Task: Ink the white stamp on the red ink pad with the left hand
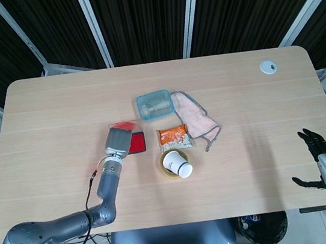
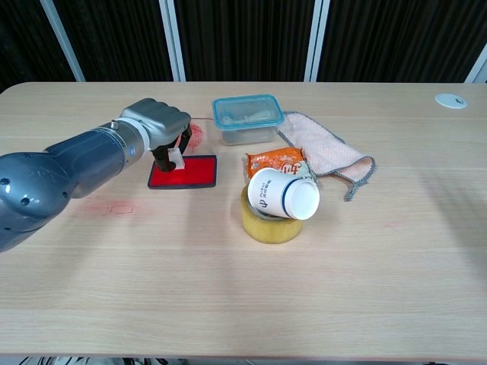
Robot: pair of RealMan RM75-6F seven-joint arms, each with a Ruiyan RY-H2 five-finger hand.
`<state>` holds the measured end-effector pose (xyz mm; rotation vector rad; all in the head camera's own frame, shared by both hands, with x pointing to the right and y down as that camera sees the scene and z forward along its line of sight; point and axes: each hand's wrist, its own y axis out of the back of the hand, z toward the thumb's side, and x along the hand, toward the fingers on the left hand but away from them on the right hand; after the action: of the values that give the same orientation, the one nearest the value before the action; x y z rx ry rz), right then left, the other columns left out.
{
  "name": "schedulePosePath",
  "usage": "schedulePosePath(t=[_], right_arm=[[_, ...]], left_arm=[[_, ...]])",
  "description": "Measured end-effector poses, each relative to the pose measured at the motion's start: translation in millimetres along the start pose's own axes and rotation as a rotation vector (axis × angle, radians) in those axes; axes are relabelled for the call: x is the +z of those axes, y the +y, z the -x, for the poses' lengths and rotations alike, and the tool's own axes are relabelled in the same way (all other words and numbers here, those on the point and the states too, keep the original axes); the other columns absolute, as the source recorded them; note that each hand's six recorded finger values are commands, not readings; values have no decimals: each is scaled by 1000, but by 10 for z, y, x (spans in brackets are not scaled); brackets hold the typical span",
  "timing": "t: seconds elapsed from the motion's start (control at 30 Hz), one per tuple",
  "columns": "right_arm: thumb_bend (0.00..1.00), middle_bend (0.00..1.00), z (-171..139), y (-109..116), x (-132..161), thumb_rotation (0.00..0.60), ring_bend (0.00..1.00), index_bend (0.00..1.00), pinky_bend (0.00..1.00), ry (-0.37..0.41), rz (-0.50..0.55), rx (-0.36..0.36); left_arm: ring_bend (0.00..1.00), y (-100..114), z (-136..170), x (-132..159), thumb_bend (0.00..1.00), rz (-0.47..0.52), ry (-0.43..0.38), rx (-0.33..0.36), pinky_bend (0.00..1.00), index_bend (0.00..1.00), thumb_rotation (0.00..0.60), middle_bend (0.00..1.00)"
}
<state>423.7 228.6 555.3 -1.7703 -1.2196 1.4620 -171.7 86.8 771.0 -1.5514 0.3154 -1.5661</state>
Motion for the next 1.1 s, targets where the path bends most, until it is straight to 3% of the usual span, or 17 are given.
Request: schedulePosePath(t=[0.27, 0.67, 1.1], right_arm=[[157, 0, -2, 1, -1, 600, 0, 0, 185, -2, -1, -2], [157, 0, -9, 3, 1, 600, 0, 0, 185, 3, -10, -5], [157, 0, -9, -1, 0, 600, 0, 0, 185, 3, -15, -5]], left_arm=[[541, -1, 6, 3, 515, -3, -8, 7, 585, 739, 600, 770], [541, 197, 94, -72, 515, 36, -9, 52, 585, 738, 600, 770], [537, 293, 439, -445, 515, 61, -10, 76, 585, 733, 600, 762]])
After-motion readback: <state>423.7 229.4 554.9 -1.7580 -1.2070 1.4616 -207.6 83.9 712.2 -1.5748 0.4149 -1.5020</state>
